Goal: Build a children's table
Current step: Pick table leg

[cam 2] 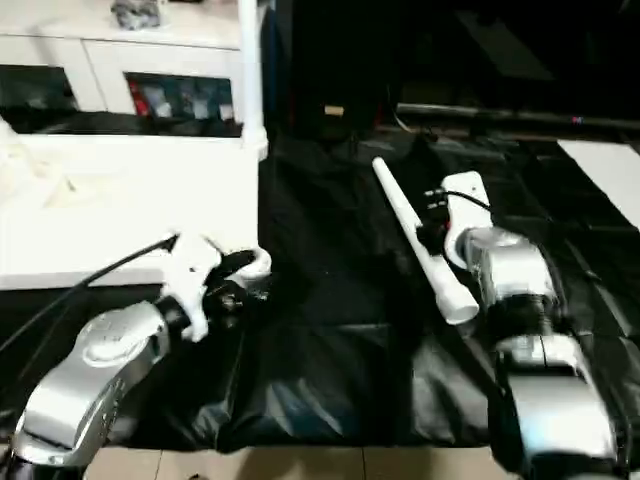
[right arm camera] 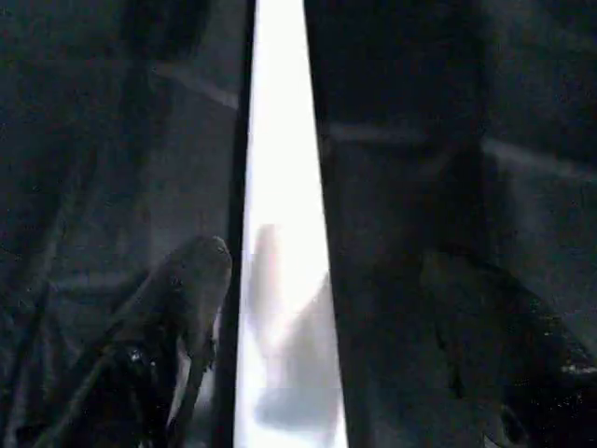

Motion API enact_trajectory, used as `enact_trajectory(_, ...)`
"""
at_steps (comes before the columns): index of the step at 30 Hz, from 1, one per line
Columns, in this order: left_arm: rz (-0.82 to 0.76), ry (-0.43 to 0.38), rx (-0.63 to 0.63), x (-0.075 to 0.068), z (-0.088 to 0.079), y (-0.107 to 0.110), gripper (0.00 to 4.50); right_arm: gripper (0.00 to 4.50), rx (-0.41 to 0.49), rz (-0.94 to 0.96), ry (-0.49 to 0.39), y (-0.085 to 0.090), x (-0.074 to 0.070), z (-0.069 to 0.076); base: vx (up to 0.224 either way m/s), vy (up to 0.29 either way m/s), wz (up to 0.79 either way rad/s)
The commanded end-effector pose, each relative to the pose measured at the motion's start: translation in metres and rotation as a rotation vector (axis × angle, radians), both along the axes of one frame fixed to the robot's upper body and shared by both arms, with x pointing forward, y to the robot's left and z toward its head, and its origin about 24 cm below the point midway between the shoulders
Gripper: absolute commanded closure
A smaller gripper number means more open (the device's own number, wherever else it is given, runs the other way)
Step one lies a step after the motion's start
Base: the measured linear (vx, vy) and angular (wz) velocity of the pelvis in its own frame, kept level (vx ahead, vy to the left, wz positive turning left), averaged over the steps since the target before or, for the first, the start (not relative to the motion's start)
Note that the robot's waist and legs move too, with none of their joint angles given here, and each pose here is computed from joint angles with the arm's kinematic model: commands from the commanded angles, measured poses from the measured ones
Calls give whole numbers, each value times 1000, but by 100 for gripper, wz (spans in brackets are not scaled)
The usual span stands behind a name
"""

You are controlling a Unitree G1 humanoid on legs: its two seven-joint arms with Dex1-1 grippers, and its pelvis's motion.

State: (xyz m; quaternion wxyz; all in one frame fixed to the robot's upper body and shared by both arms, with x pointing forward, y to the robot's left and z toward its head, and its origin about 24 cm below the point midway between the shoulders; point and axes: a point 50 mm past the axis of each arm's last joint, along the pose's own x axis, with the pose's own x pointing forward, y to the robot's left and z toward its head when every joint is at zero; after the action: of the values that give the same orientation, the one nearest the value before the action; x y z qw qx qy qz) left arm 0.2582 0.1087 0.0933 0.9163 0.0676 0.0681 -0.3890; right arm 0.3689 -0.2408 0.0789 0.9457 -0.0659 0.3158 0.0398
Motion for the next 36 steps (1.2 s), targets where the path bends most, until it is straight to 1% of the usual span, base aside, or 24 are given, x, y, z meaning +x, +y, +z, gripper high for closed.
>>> enact_trajectory(1,-34,-4,13,1,4,-3,133,49,3,9,2,-3,3,4,0,0,0)
enact_trajectory(3,-44,-5,27,2,4,-3,122,27,25,16,45,-3,4,1,0,0,0)
enact_trajectory(4,-39,-12,41,4,4,-3,106,9,50,10,80,-4,3,-2,0,0,0)
enact_trajectory(7,-30,-12,42,6,4,-3,91,6,93,-6,139,-5,0,-6,0,0,0)
enact_trajectory(9,-31,-10,40,6,4,-3,73,6,101,-9,146,-5,0,-7,0,0,0)
enact_trajectory(10,-31,-10,40,6,4,-3,73,6,101,-9,146,-5,0,-7,0,0,0)
enact_trajectory(11,-33,-13,44,5,5,-3,63,6,182,-12,177,-3,-2,-8,0,0,0)
enact_trajectory(12,-34,-14,47,5,5,-3,44,34,209,-12,186,-3,-2,-8,0,0,0)
enact_trajectory(14,-42,-10,49,4,5,-3,34,41,202,-7,200,-4,-3,-9,0,0,0)
enact_trajectory(15,-51,-4,55,4,5,-3,34,41,181,-2,218,-6,-4,-10,0,0,0)
enact_trajectory(16,-66,6,58,3,4,-4,9,61,168,4,234,-8,-6,-12,0,0,0)
enact_trajectory(17,-72,8,60,3,4,-4,2,76,167,7,239,-8,-6,-12,0,0,0)
enact_trajectory(18,-77,11,63,3,4,-4,2,76,157,7,247,-9,-7,-13,0,0,0)
enact_trajectory(19,-79,12,64,3,4,-4,0,94,155,7,250,-10,-8,-14,0,0,0)
enact_trajectory(21,-90,18,75,2,3,-4,0,105,134,3,270,-13,-10,-17,0,0,0)
enact_trajectory(24,-86,16,78,2,3,-3,0,123,133,-1,283,-15,-13,-20,0,0,0)
enact_trajectory(27,-83,15,79,2,3,-2,0,156,131,0,291,-15,-14,-21,0,0,0)
enact_trajectory(29,-79,10,83,2,3,-1,0,162,132,2,296,-15,-14,-23,0,0,0)
enact_trajectory(31,-69,-1,81,3,4,1,0,186,148,-12,270,-14,-13,-22,0,0,0)
enact_trajectory(32,-61,-7,76,3,4,1,0,196,166,-19,251,-14,-11,-19,0,0,0)
enact_trajectory(33,-44,-20,46,4,7,2,0,207,214,-22,205,-12,-6,-12,0,0,0)
enact_trajectory(34,-44,-20,46,4,7,2,0,207,214,-22,205,-12,-6,-12,0,0,0)
enact_trajectory(35,-26,-31,26,6,10,3,0,229,262,-11,167,-9,-2,-6,0,0,0)
enact_trajectory(36,-1,-45,-9,9,16,4,0,237,347,14,109,-5,3,3,0,0,0)
